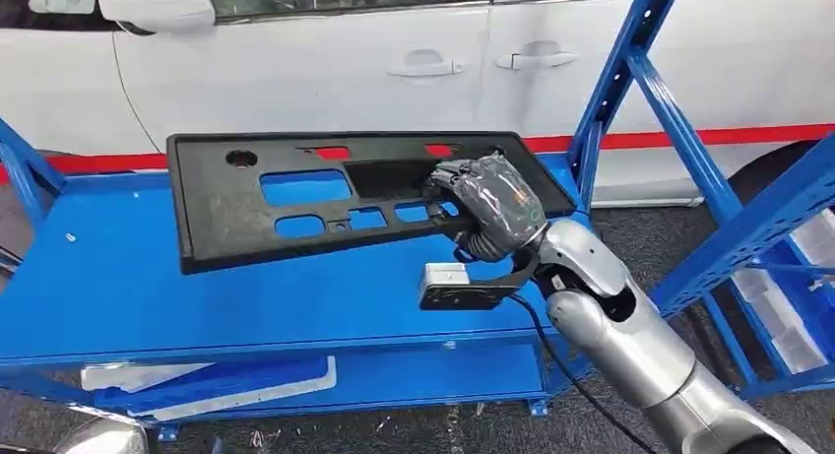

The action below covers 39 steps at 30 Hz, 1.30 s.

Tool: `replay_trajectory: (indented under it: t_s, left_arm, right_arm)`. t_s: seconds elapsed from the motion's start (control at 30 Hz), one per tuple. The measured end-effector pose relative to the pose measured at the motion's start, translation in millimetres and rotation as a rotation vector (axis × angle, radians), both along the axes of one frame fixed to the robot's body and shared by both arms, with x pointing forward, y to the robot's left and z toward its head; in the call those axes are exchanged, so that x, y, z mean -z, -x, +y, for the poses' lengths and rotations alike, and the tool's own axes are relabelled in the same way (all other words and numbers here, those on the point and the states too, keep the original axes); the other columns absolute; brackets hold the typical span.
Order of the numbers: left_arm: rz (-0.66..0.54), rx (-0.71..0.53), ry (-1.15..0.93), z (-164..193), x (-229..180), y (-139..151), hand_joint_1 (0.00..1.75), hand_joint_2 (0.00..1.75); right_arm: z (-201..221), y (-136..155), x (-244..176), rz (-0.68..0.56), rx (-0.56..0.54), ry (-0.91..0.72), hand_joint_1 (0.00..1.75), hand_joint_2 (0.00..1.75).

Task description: Take the parts from the cabinet and place them on the table.

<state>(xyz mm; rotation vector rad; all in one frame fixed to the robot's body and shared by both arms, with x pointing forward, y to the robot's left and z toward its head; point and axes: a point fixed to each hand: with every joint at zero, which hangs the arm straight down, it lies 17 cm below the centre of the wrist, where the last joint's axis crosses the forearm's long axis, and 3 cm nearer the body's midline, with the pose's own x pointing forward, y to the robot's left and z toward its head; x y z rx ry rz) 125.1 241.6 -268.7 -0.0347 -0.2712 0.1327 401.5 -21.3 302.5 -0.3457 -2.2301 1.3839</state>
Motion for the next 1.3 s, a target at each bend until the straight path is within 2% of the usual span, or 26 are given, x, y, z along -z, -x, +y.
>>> replay_trajectory:
  t_s: [0.27,0.6,0.9,1.07,1.3]
  left_arm:
    - [0.01,0.0,-0.004,4,1,5,0.0,1.75]
    - [-0.005,0.002,-0.002,8,-1,-8,0.0,1.75]
    - [-0.006,0.026,-0.002,6,-2,-9,0.0,1.75]
    - [-0.015,0.028,-0.009,6,-2,-10,0.0,1.75]
    - [-0.017,0.046,-0.015,3,-1,-3,0.0,1.75]
  right_arm:
    - [0,11,-10,-0.03,-0.023,-0.014,1.75,1.75]
    - [1,18,-15,-0.04,-0.038,-0.018,1.75,1.75]
    - [2,24,-8,0.002,-0.075,-0.001,1.75,1.75]
    - [6,35,-5,0.065,-0.147,-0.007,1.75,1.75]
    - [19,76,-8,0.138,-0.331,-0.036,1.75,1.75]
